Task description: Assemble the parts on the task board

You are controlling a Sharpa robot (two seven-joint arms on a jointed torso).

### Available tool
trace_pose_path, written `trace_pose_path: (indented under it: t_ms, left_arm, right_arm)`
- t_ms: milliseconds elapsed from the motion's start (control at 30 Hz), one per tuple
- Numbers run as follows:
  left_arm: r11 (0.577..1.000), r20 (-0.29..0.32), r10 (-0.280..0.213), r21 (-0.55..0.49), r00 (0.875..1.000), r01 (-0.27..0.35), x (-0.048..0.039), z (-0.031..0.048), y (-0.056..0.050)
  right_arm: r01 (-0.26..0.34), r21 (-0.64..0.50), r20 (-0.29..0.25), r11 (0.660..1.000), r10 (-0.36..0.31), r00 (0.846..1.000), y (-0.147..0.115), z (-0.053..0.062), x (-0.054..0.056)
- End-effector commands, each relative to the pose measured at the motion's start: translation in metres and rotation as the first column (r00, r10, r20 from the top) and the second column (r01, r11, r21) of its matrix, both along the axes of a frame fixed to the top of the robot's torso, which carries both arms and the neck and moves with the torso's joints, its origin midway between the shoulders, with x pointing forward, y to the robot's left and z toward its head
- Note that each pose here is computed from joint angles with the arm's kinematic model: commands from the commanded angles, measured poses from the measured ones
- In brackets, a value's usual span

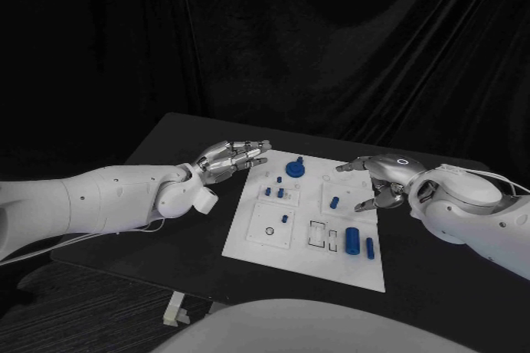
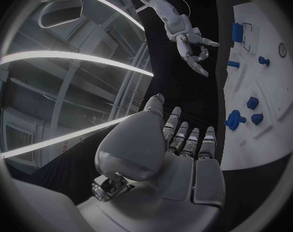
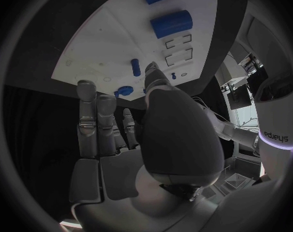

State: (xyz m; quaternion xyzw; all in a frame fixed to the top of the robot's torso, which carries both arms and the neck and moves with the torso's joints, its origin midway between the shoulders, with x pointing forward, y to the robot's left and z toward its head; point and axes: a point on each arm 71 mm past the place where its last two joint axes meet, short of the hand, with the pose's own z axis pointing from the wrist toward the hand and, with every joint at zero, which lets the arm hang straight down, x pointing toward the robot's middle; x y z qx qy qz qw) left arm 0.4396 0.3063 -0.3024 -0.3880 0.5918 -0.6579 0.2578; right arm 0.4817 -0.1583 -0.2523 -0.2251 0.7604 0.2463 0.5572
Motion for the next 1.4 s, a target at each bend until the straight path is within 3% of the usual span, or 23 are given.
trace_pose_path:
  t_ms: [33,467,1400]
  left_arm:
    - [0.998,0.064,0.024,-0.054,0.998,-0.02,0.0004,0.0051,0.0]
    - [0.998,0.049,0.022,-0.054,0.999,-0.02,-0.003,-0.0002,0.002]
    - [0.998,0.026,0.005,-0.06,1.0,-0.004,-0.0064,-0.0074,-0.001]
  right_arm:
    - [0.002,-0.014,-0.011,1.0,-0.002,1.0,0.0,-0.007,0.001]
    - [-0.053,0.007,-0.031,0.999,0.053,0.998,0.013,-0.031,-0.001]
    - [-0.1,0.001,-0.069,0.995,0.1,0.993,0.037,-0.052,0.0]
